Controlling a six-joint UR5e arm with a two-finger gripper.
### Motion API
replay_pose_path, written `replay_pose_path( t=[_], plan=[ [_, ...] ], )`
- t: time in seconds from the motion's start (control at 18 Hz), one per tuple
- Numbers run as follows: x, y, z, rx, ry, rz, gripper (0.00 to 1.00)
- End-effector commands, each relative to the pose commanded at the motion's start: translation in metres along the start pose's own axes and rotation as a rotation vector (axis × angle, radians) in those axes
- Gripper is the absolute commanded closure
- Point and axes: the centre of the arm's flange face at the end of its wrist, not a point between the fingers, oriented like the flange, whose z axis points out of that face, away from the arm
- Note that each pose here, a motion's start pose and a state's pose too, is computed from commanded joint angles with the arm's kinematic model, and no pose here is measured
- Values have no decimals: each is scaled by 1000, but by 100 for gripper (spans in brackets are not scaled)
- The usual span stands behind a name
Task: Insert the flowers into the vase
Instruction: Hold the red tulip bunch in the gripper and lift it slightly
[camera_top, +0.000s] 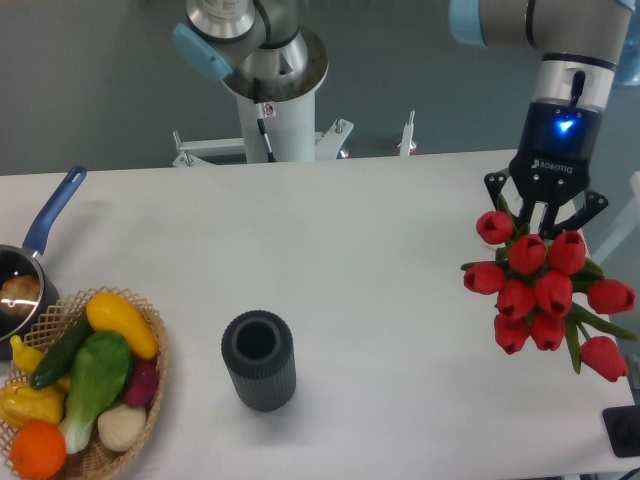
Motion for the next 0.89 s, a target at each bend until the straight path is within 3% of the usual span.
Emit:
replay_pose_path(
  t=[0.89],
  plan=[
    [5, -7, 17, 175, 102, 3, 86]
  ],
)
